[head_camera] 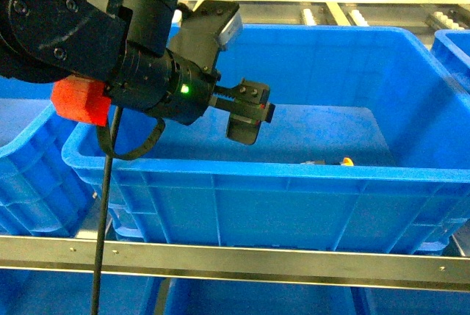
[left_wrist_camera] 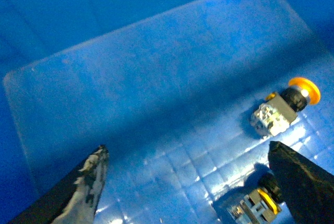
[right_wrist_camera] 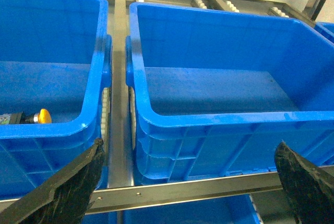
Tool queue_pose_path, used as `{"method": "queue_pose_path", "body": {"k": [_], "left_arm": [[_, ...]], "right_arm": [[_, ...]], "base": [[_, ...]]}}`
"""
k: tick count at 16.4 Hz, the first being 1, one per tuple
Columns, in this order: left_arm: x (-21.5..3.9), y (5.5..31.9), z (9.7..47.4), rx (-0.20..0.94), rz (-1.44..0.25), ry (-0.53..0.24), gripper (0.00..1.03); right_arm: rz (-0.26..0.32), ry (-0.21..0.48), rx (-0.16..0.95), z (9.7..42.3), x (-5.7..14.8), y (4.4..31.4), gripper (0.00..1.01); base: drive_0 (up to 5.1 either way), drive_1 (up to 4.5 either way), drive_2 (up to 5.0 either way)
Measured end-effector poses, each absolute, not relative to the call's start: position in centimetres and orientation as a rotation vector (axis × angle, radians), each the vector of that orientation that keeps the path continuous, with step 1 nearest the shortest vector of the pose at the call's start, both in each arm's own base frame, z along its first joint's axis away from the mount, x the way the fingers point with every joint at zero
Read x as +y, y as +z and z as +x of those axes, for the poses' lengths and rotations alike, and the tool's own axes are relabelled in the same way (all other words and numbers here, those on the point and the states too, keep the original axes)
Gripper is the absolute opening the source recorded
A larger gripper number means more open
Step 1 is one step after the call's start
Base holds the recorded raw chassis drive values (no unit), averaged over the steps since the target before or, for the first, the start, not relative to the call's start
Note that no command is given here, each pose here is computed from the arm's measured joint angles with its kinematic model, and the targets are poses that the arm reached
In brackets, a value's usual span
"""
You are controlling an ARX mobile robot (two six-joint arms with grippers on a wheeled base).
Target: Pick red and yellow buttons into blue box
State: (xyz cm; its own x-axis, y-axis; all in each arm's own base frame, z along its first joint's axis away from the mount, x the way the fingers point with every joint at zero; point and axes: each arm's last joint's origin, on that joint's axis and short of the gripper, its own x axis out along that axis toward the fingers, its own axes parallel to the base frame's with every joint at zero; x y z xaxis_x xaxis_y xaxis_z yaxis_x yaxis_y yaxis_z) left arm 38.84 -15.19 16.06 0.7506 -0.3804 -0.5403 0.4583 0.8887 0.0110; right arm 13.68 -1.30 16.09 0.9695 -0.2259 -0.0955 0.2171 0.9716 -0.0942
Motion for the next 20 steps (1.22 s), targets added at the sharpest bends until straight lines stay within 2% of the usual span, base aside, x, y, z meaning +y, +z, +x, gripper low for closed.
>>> {"method": "queue_pose_path", "body": {"k": [1, 4, 5, 7, 8, 9, 10, 11, 20], "left_arm": [[-14.6, 17.2, 38.6, 0.491, 0.138, -0.445, 0.99], [-11.7, 21.9, 35.7, 0.243, 0.114, -0.353, 0.98], [-9.9, 22.8, 33.9, 0.168, 0.093, -0.297, 0.98], [-6.2, 23.0, 29.0, 0.000, 0.107, -0.081, 0.98], [-4.9, 22.8, 26.5, -0.072, 0.105, 0.004, 0.98], [-3.7, 22.4, 23.5, -0.109, 0.105, 0.063, 0.98], [-2.9, 21.4, 20.7, -0.083, 0.107, 0.117, 0.98], [-2.7, 20.9, 19.4, -0.086, 0.106, 0.128, 0.98], [-2.7, 21.1, 19.6, -0.094, 0.105, 0.128, 0.98]], "right_arm": [[-0.083, -0.224, 0.106, 13.7, -1.3, 16.1, 0.98], [-0.083, -0.224, 0.106, 13.7, -1.3, 16.1, 0.98], [-0.083, -0.224, 0.106, 13.7, -1.3, 16.1, 0.98], [-0.083, -0.225, 0.106, 13.7, -1.3, 16.1, 0.98], [-0.083, -0.224, 0.106, 13.7, -1.3, 16.1, 0.98], [-0.083, -0.224, 0.107, 13.7, -1.3, 16.1, 0.98], [-0.083, -0.224, 0.107, 13.7, -1.3, 16.1, 0.98], [-0.083, -0.224, 0.107, 13.7, -1.3, 16.1, 0.98], [-0.078, -0.214, 0.095, 13.7, -1.3, 16.1, 0.97]], "base": [[0.0, 0.00, 0.0], [0.0, 0.00, 0.0], [0.0, 0.00, 0.0], [0.0, 0.00, 0.0], [0.0, 0.00, 0.0], [0.0, 0.00, 0.0], [0.0, 0.00, 0.0], [0.0, 0.00, 0.0], [0.0, 0.00, 0.0]]}}
